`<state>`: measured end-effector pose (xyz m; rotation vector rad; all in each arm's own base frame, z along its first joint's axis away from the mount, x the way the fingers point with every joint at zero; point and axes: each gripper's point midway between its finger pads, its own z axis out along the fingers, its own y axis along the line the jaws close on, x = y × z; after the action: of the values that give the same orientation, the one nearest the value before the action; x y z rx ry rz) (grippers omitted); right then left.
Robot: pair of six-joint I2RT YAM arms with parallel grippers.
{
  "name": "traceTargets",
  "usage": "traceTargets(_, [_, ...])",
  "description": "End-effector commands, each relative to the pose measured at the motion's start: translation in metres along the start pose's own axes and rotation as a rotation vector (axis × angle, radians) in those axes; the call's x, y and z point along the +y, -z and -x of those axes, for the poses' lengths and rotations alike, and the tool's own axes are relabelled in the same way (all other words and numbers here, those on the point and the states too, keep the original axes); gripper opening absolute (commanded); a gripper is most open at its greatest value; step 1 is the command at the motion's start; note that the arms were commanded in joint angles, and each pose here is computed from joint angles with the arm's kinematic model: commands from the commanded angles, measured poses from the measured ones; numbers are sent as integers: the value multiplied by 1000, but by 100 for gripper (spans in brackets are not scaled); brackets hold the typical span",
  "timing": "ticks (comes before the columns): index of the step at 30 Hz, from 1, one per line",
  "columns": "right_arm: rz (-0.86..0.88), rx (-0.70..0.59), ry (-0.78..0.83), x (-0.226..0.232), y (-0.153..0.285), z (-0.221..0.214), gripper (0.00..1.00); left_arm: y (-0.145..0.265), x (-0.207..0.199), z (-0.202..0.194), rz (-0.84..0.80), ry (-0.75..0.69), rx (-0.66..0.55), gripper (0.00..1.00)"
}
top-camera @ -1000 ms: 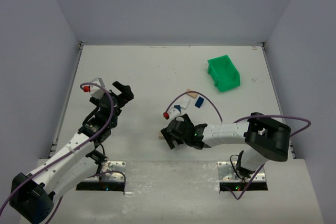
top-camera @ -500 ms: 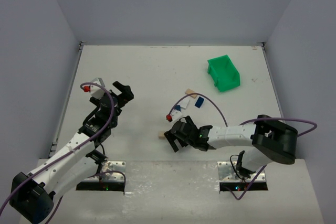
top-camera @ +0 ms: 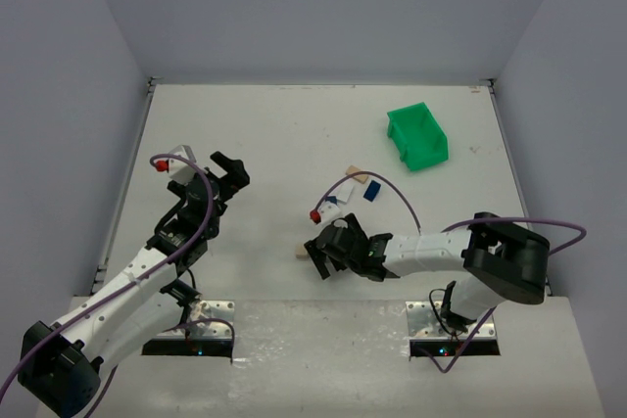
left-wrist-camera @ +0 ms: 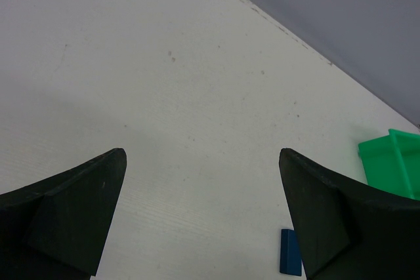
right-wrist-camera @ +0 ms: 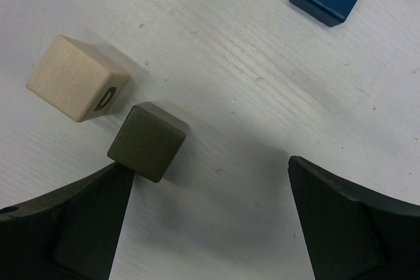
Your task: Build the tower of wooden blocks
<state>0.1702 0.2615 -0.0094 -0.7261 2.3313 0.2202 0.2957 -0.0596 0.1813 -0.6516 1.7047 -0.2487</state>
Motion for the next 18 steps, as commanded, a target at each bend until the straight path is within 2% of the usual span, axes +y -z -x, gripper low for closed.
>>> traceTargets(1, [-84, 50, 35, -20, -3, -14, 99, 0, -8, 15, -19, 36, -44, 100])
traceTargets(18, [-65, 51, 39, -16, -2, -11, 99, -1, -8, 15, -17, 34, -43, 100])
